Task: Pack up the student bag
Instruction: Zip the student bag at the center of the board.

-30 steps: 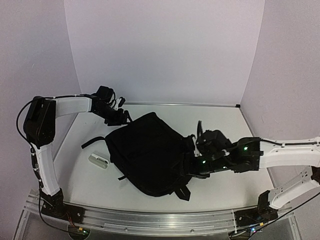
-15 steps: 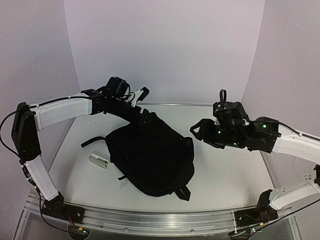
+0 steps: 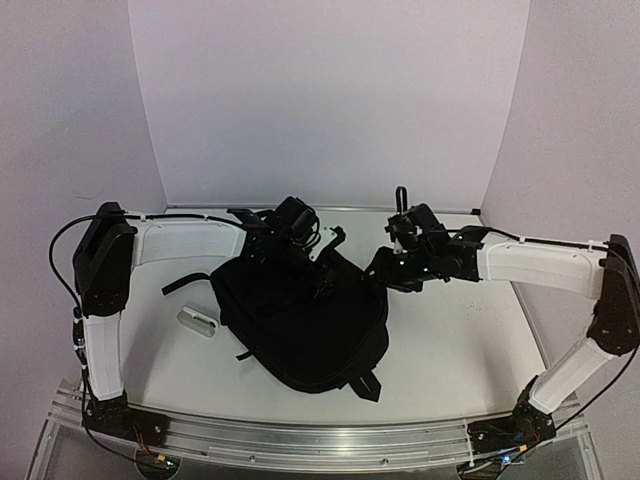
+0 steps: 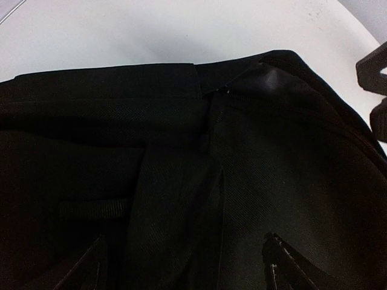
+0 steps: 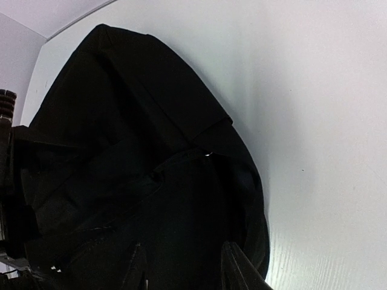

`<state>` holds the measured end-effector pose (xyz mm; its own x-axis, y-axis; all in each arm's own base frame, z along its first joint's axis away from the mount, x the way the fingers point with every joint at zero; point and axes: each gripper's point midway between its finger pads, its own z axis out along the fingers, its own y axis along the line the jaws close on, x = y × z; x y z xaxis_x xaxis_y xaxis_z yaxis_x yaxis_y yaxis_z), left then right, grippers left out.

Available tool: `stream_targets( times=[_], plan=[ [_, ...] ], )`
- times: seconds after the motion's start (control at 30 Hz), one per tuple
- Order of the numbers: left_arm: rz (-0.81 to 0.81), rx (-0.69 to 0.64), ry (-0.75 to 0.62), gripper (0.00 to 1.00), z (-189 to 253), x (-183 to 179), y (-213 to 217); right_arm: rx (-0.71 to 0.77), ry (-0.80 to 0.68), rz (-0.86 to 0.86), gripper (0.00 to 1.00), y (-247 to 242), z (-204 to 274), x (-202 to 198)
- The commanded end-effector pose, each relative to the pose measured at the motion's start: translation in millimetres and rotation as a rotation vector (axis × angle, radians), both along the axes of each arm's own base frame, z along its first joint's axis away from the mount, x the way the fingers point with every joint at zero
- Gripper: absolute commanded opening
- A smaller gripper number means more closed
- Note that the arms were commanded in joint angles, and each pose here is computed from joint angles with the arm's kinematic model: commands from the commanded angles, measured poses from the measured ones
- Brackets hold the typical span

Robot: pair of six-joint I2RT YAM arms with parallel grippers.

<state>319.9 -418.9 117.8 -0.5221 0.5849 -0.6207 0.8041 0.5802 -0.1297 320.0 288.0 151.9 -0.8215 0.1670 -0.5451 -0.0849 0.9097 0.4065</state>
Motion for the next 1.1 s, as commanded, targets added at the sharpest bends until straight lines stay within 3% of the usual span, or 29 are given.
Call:
stream_targets(
  times=[0.0,0.13,0.2,0.5,1.07],
  plan=[
    [0.033,0.025,-0.138,0.87,14.5,25.2,-7.9,0.067,-0.039,0.043,0.36,18.3,13.6,21.6],
    [0.051,0.044,-0.178,0.80,10.2,31.9,-10.1,0.054,-0.016,0.026,0.34,15.2,-1.5,33.2],
    [0.052,0.048,-0.181,0.69,7.0,32.2,-10.5,0.044,-0.005,0.025,0.33,15.3,-9.1,37.6],
    [0.056,0.064,-0.159,0.02,-5.1,25.0,-1.9,-0.013,0.049,-0.033,0.30,0.5,-46.1,50.2],
    [0.062,0.078,-0.157,0.00,-9.7,19.7,7.1,-0.022,0.054,0.074,0.31,14.0,-77.9,59.5]
  ],
)
